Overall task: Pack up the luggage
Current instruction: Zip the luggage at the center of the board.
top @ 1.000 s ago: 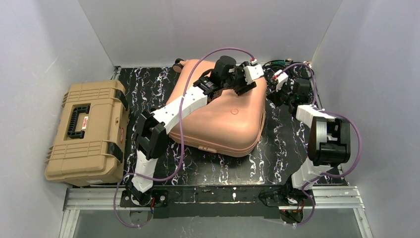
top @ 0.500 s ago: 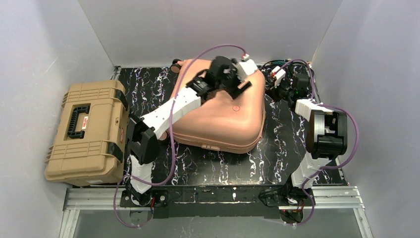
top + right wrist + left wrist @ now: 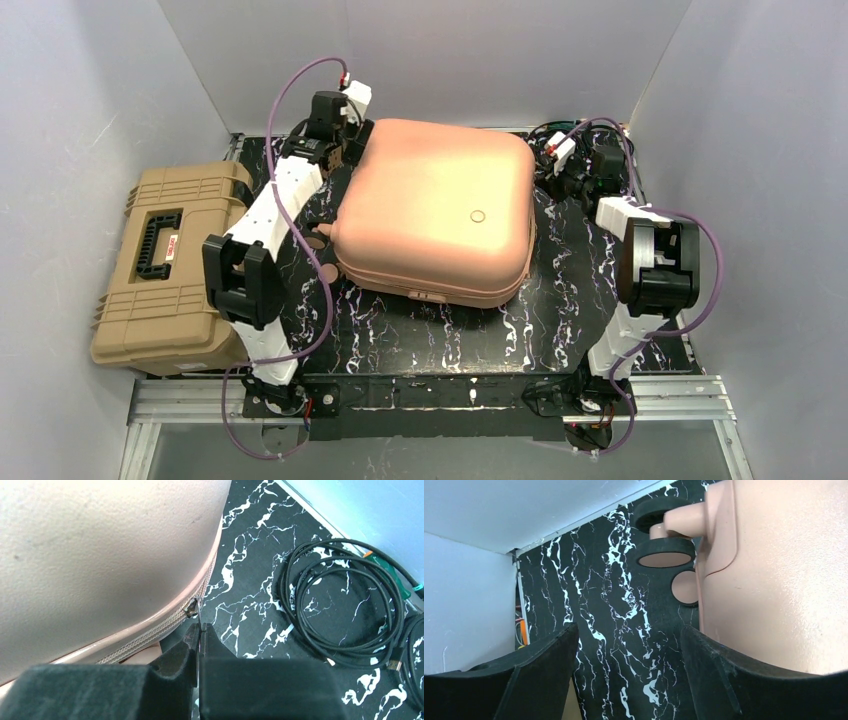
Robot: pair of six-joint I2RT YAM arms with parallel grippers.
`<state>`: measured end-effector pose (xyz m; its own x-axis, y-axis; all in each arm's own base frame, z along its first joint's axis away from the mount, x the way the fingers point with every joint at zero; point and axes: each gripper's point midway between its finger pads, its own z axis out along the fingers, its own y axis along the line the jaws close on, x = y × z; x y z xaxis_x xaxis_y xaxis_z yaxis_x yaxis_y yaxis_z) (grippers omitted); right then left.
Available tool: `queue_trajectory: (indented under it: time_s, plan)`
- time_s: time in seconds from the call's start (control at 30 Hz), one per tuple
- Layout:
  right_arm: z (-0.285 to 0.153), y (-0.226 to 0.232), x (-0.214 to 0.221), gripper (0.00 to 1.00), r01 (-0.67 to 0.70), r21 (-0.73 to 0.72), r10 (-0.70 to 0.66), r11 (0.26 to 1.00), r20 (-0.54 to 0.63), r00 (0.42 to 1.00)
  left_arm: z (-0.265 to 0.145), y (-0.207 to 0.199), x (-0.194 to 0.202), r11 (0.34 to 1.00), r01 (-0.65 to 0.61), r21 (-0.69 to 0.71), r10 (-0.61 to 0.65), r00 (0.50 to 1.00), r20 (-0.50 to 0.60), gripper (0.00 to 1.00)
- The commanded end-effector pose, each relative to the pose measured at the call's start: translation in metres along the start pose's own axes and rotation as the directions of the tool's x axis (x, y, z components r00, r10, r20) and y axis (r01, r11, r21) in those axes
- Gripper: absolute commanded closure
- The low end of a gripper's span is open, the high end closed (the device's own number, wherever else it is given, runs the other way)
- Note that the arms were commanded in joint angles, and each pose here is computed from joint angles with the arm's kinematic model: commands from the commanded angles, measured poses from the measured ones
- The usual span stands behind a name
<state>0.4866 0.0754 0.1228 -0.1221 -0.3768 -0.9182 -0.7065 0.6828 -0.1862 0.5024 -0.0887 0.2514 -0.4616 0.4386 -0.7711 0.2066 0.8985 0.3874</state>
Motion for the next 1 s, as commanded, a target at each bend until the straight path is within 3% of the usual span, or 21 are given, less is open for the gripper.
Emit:
queue_trajectory:
  time_s: [0.0,0.3,0.47,0.7,0.83,0.97]
  plan:
    - [0.005,-0.037,-0.048,0.99,0.175,0.061,-0.18,0.983,0.101,0.978,0.009,-0.002,0.011,0.998,-0.043,-0.05,0.041,0.998,-0.055,0.27]
    - [0.018,-0.046,-0.056,0.99,0.211,0.033,-0.214,0.977,0.131,0.968,0.031,0.001,0.037,0.992,-0.1,-0.084,0.086,0.985,-0.148,0.27]
    - [0.019,-0.019,-0.059,0.99,0.263,-0.069,-0.245,0.962,0.199,0.949,0.058,-0.016,0.051,0.993,-0.109,-0.041,0.099,0.976,-0.192,0.27]
    - [0.017,0.026,-0.051,0.99,0.361,-0.197,-0.318,0.912,0.221,0.922,0.094,-0.045,0.033,0.99,-0.107,0.087,0.12,0.979,-0.164,0.31]
    - [0.025,0.003,-0.043,0.99,0.331,-0.089,-0.317,0.94,0.139,0.938,0.103,-0.065,0.025,0.98,-0.128,0.15,0.148,0.98,-0.132,0.33]
    - [0.033,-0.038,-0.045,0.99,0.193,0.074,-0.2,0.978,0.088,0.976,0.101,-0.081,0.023,0.972,-0.139,0.191,0.163,0.98,-0.116,0.34]
